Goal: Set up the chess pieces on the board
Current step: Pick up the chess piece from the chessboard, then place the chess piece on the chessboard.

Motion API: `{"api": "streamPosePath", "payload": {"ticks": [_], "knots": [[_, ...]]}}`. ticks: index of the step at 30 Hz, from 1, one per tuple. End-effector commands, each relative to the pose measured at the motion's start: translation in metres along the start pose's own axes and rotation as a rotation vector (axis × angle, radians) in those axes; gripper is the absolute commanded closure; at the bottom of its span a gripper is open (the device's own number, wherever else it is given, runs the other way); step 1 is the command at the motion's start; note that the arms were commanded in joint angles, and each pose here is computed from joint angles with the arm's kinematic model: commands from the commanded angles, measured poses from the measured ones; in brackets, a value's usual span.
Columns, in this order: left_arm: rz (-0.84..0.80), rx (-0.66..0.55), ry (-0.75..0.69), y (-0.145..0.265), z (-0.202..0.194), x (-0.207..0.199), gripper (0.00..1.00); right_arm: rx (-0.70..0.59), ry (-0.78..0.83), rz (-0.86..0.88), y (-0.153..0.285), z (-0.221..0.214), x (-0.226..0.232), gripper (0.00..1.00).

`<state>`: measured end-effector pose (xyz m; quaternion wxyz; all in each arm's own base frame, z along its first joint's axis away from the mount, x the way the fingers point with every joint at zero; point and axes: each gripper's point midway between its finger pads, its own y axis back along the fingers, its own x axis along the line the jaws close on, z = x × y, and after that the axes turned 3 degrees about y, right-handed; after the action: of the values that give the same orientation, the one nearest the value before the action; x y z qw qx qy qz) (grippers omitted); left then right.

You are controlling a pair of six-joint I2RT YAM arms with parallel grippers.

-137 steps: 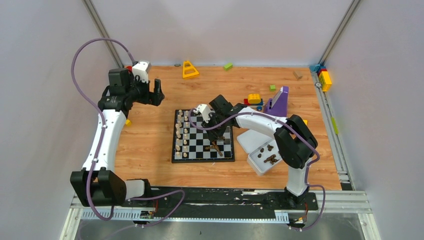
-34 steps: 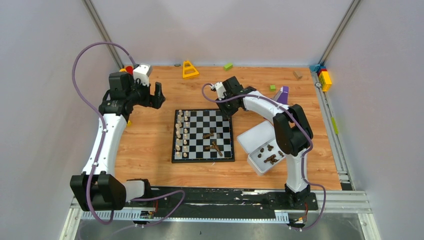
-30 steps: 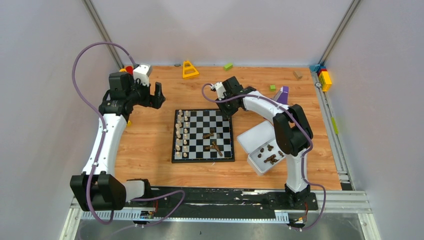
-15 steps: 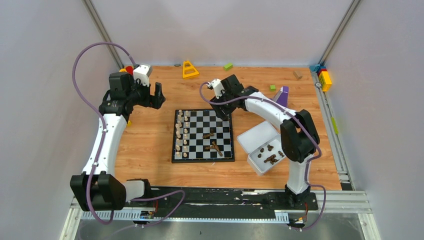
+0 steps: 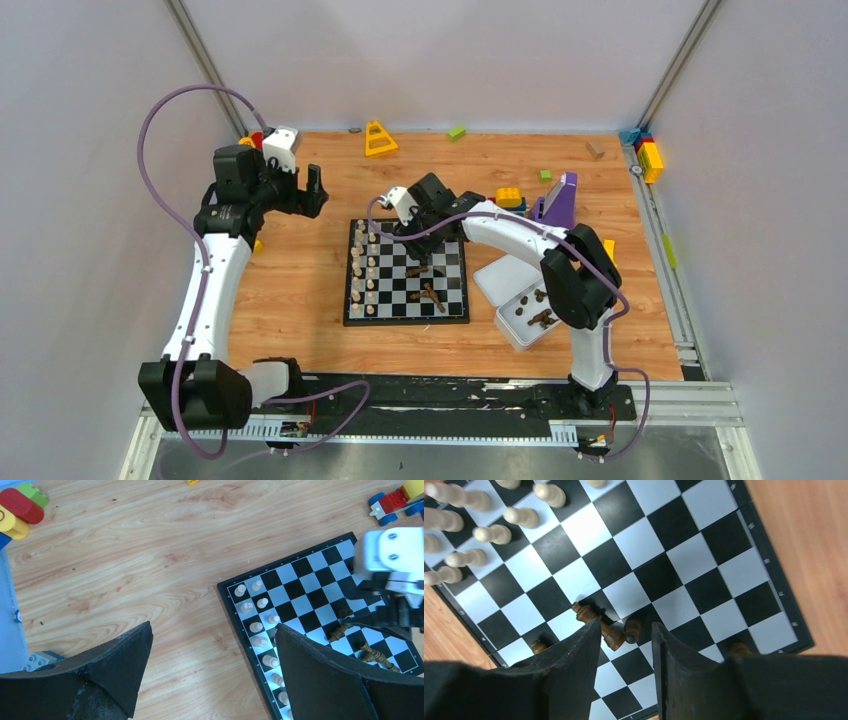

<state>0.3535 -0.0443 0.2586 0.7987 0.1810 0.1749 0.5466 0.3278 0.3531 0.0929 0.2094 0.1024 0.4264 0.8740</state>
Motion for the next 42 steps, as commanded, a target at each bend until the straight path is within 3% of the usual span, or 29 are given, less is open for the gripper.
{"api": "streamPosePath", "payload": {"ticks": [1,14,22,32,42], "knots": [[0.017,-0.061,-0.049,0.009,0.015,0.001,0.00,0.033,-0.006,0.005,-0.013,-0.007,-0.003,0.60],[0.014,-0.059,-0.050,0.007,0.014,0.002,0.00,0.104,-0.015,-0.008,-0.026,-0.027,-0.006,0.74],[0.016,-0.059,-0.051,0.007,0.014,0.002,0.00,0.102,-0.007,-0.087,-0.023,-0.019,-0.026,0.99],[0.018,-0.063,-0.052,0.009,0.014,0.002,0.00,0.066,-0.063,-0.199,-0.009,-0.001,-0.083,1.00],[0.016,-0.062,-0.052,0.008,0.014,0.002,0.00,0.080,-0.101,-0.205,-0.019,-0.010,-0.104,1.00]]}}
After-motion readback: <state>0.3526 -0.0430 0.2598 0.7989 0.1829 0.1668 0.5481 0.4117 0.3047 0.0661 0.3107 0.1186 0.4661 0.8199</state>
